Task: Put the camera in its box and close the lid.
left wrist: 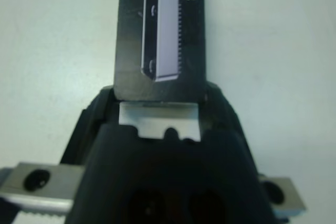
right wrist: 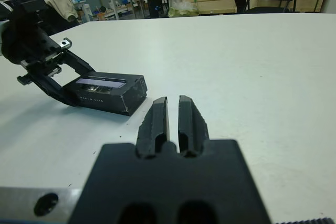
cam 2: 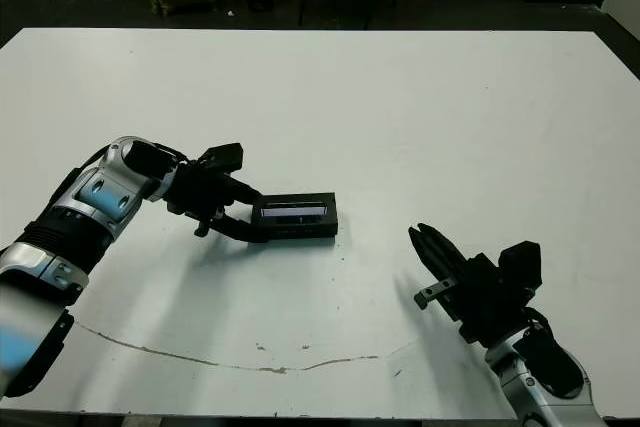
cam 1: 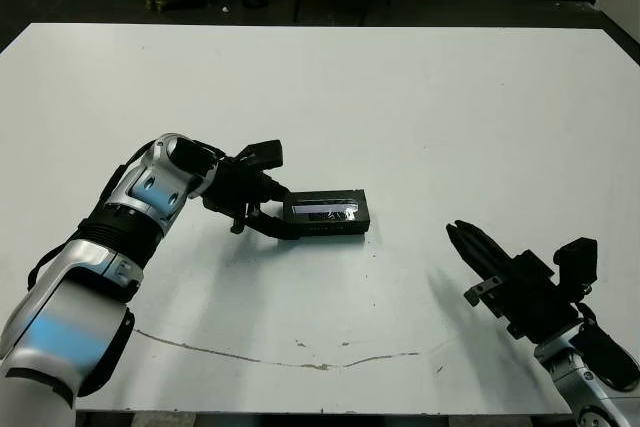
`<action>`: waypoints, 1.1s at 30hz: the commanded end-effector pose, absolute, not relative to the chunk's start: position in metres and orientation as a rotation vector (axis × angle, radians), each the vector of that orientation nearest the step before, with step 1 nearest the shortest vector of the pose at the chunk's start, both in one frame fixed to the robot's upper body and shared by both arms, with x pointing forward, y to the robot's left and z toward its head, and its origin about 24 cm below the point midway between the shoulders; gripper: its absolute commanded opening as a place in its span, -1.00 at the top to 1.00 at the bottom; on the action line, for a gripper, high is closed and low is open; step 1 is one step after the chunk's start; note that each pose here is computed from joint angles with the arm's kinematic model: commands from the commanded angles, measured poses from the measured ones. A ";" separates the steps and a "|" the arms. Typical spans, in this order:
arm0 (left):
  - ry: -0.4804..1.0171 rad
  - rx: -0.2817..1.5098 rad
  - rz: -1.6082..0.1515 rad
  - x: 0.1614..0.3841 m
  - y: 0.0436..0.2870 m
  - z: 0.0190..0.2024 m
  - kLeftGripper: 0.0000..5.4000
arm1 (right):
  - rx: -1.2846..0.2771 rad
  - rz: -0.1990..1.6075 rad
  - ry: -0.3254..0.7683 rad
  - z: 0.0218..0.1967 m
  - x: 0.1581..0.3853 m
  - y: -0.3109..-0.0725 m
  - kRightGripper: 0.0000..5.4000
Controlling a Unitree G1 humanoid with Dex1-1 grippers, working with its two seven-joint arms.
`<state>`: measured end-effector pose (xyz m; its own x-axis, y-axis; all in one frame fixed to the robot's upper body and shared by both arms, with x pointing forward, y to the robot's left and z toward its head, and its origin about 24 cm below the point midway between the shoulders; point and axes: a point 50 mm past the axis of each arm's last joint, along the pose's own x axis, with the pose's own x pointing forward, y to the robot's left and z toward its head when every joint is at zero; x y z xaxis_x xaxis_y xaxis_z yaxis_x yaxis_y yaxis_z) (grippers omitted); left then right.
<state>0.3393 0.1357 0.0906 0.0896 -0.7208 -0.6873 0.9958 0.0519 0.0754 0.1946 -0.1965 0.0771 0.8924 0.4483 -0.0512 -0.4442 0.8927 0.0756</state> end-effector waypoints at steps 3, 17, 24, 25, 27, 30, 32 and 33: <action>0.611 0.787 -1.377 0.333 0.146 0.076 -0.16 | 0.078 0.459 0.081 0.073 0.191 -0.197 1.00; 0.622 0.913 -1.378 0.328 0.165 0.059 -1.00 | 0.077 0.457 0.087 0.075 0.190 -0.196 1.00; 0.673 0.859 -1.342 0.319 0.206 0.051 -1.00 | 0.068 0.470 0.060 0.075 0.190 -0.197 1.00; 0.693 0.836 -1.325 0.317 0.216 0.050 -1.00 | 0.068 0.468 0.064 0.075 0.190 -0.198 1.00; 0.726 0.810 -1.293 0.313 0.231 0.049 -1.00 | 0.082 0.466 0.070 0.075 0.189 -0.198 1.00; 0.781 0.781 -1.228 0.304 0.261 0.051 -1.00 | 0.077 0.443 0.099 0.077 0.187 -0.199 1.00; 0.792 0.783 -1.188 0.299 0.278 0.056 -1.00 | 0.100 0.450 0.105 0.078 0.187 -0.198 1.00; 0.802 0.802 -1.169 0.298 0.285 0.060 -1.00 | 0.105 0.452 0.105 0.078 0.187 -0.198 1.00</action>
<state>0.3231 0.2589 0.0921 0.3045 -0.5668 -0.7655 0.9525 0.1723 0.2513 0.1885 -0.1941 0.0804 0.8921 0.4498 -0.0425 -0.4424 0.8888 0.1193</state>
